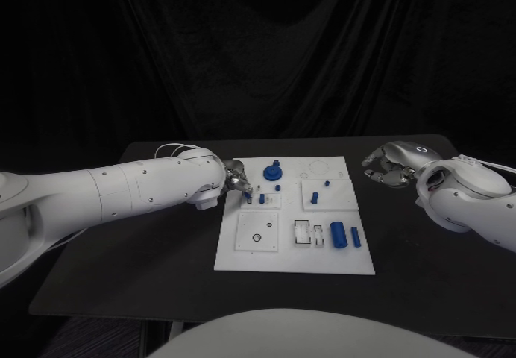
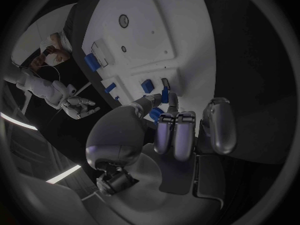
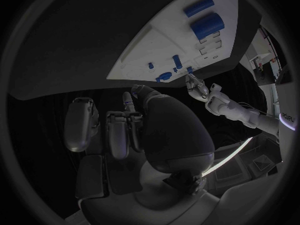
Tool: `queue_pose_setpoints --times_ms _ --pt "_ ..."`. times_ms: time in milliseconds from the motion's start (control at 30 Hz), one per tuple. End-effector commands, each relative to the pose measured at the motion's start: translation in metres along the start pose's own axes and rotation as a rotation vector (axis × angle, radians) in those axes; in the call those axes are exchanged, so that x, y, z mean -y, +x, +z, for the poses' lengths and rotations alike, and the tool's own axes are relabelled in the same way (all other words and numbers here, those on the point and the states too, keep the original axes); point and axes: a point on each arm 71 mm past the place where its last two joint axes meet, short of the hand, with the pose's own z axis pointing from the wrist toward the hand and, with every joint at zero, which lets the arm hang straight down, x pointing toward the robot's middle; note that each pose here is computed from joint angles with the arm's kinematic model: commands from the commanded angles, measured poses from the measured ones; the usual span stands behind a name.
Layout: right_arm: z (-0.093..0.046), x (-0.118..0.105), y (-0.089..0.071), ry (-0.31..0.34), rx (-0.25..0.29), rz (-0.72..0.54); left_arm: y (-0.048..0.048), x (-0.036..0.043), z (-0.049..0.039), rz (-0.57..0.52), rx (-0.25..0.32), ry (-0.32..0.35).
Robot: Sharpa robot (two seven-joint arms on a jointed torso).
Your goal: Assemble the parts on the task board
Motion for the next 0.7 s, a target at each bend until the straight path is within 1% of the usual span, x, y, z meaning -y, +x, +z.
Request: queue_pose_setpoints --times_ms 33,300,700 --pt "-0.0010 0.0019 0.0008 0.019 -0.002 0.001 0.0020 0.0020 0.0012 -0.010 0.003 0.013" --pt "-0.0008 0.0015 0.0009 0.017 -0.002 0.001 0.0052 0.0018 0.0015 -0.010 -0.003 0.015" --pt "-0.0007 0.0009 0.0011 0.017 -0.005 0.001 0.0079 -0.0006 -0.0005 -0.009 -0.015 0.010"
